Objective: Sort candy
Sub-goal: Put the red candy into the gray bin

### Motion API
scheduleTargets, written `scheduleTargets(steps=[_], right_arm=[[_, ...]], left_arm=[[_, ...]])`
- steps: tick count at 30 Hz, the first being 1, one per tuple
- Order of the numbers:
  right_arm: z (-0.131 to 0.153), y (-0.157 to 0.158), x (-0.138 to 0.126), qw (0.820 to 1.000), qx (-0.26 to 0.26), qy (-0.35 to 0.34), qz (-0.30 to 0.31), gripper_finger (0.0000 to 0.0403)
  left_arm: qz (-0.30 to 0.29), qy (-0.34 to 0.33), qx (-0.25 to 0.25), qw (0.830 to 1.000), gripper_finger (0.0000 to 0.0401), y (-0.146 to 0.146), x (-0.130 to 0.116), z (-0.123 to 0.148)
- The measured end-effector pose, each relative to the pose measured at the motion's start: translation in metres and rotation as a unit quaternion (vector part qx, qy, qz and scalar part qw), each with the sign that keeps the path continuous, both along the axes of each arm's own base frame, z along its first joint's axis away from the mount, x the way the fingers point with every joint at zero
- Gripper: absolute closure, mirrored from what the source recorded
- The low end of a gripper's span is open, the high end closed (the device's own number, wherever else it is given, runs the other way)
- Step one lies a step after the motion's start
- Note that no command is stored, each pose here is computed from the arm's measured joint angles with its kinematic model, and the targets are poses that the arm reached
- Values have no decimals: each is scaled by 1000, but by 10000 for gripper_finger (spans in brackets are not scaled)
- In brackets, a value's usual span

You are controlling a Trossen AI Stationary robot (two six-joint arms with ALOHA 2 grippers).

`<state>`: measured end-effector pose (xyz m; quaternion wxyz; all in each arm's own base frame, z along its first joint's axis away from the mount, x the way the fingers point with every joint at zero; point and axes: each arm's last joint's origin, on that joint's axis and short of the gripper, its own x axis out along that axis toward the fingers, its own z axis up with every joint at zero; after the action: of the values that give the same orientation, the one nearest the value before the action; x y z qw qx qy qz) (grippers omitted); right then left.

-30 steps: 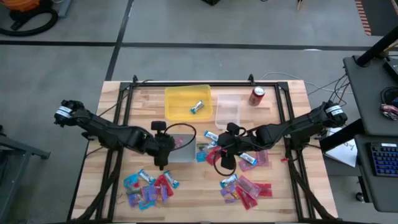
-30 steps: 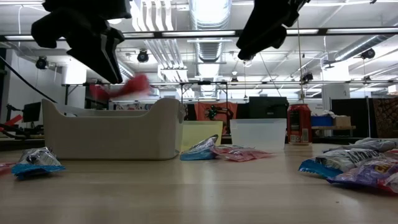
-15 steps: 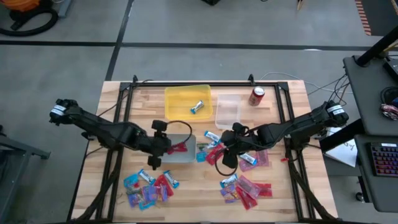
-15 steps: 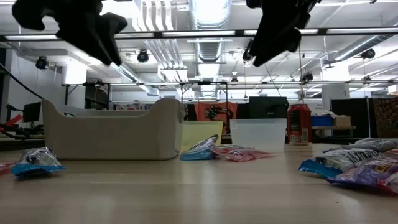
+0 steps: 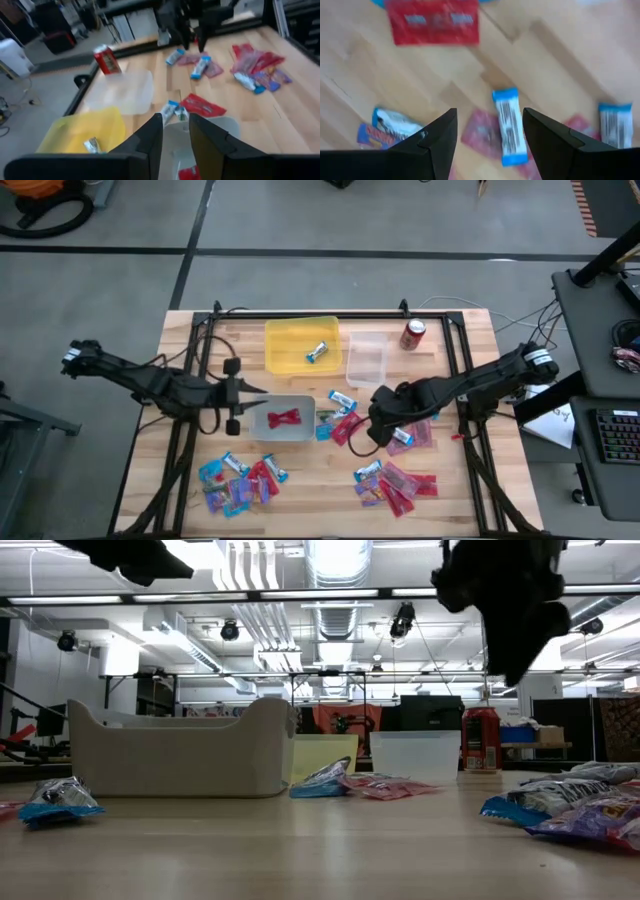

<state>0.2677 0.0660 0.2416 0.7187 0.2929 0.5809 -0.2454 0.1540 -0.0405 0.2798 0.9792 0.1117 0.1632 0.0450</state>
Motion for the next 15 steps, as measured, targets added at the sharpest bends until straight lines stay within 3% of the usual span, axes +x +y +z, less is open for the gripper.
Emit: scheduleTargets(steps=[7,15], right_arm=[[-19,4,1,995,40,85,-18,188],[-41,5,7,989,27,143,17,188]], left_arm=[[48,-55,-5,997,324,8,-14,-12],[87,-62,3,994,324,11,-18,-16]])
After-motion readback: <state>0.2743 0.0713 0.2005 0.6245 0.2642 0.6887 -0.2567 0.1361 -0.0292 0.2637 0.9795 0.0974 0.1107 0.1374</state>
